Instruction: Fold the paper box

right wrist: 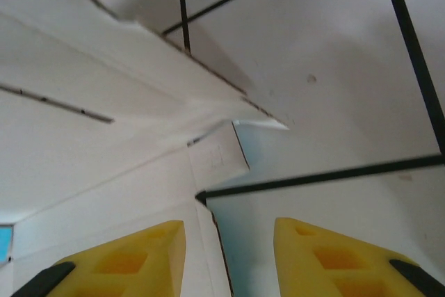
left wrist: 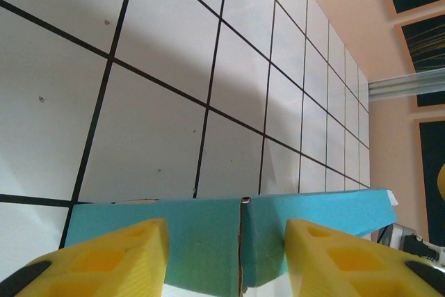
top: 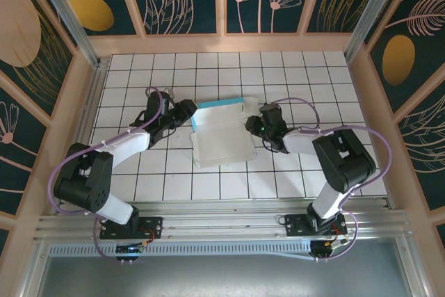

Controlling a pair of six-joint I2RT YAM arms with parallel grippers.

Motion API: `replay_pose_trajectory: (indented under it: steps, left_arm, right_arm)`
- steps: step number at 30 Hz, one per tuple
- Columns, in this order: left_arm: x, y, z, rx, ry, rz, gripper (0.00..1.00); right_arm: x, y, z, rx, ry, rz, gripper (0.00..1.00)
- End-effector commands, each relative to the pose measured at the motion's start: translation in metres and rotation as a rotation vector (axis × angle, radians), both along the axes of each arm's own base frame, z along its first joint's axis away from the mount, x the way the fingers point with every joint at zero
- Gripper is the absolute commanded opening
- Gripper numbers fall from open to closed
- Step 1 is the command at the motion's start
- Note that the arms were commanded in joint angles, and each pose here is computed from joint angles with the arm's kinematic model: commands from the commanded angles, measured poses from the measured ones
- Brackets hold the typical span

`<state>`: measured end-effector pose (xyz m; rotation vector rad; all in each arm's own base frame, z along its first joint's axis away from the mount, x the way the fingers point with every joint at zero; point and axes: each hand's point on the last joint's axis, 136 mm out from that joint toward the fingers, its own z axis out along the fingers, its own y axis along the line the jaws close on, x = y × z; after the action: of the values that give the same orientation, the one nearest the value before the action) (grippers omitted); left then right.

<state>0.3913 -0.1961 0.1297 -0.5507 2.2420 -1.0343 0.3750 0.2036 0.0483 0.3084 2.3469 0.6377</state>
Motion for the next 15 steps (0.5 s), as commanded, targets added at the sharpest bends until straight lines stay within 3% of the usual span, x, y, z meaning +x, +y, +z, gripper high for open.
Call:
replay_pose_trajectory:
  steps: [1, 12, 15]
  left_arm:
    - [-0.001, -0.005, 0.001, 0.016, 0.007, -0.026, 0.47]
    - [0.002, -0.007, 0.003, 0.015, 0.007, -0.033, 0.47]
    - [0.002, -0.006, 0.005, 0.017, 0.002, -0.031, 0.47]
  right_arm:
    - [0.022, 0.006, 0.014, 0.045, -0.107, -0.030, 0.39]
    - [0.040, 0.012, -0.002, 0.045, -0.107, -0.062, 0.39]
    - [0.041, 0.008, -0.007, 0.028, -0.098, -0.081, 0.44]
